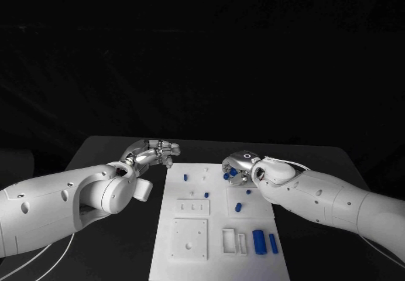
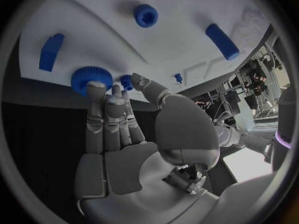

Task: Assemble the parts on the task board

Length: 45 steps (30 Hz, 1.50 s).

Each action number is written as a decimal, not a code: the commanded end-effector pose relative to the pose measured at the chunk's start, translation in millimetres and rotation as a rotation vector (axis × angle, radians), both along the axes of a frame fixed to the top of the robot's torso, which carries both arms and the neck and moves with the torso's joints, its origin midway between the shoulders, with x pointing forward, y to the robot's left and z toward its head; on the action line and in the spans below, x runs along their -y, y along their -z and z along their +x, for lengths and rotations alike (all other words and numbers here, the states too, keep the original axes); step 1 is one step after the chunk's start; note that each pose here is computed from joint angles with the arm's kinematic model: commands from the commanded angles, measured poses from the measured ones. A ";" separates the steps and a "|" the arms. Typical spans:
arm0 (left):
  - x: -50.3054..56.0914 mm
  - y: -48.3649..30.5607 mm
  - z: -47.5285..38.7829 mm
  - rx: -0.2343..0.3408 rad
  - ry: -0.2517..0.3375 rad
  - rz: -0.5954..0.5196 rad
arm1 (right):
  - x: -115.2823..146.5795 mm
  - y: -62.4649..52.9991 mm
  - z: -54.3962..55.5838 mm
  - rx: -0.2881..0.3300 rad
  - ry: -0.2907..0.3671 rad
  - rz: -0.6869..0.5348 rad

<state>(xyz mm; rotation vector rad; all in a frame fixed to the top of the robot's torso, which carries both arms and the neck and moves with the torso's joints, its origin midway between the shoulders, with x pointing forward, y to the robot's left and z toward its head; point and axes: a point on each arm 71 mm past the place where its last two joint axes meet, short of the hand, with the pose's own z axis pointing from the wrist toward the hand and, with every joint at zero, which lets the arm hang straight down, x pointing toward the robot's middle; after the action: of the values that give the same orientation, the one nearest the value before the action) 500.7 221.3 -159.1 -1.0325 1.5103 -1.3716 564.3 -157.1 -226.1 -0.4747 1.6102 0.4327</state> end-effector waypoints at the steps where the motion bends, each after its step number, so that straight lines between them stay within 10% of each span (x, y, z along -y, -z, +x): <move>1: 3.1 -1.5 0.6 0.009 0.021 -0.004 | -0.6 0.7 -0.5 0.008 -0.005 -0.027; 45: 4.6 -0.6 1.1 0.000 0.028 -0.003 | -18.8 -7.3 -6.9 0.118 0.012 -0.020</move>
<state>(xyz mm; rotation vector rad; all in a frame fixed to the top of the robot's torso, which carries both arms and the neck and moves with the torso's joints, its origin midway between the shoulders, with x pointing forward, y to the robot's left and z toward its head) 502.4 219.4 -159.9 -1.0318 1.5206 -1.3734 558.1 -138.2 -218.5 -0.5071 1.5293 0.4167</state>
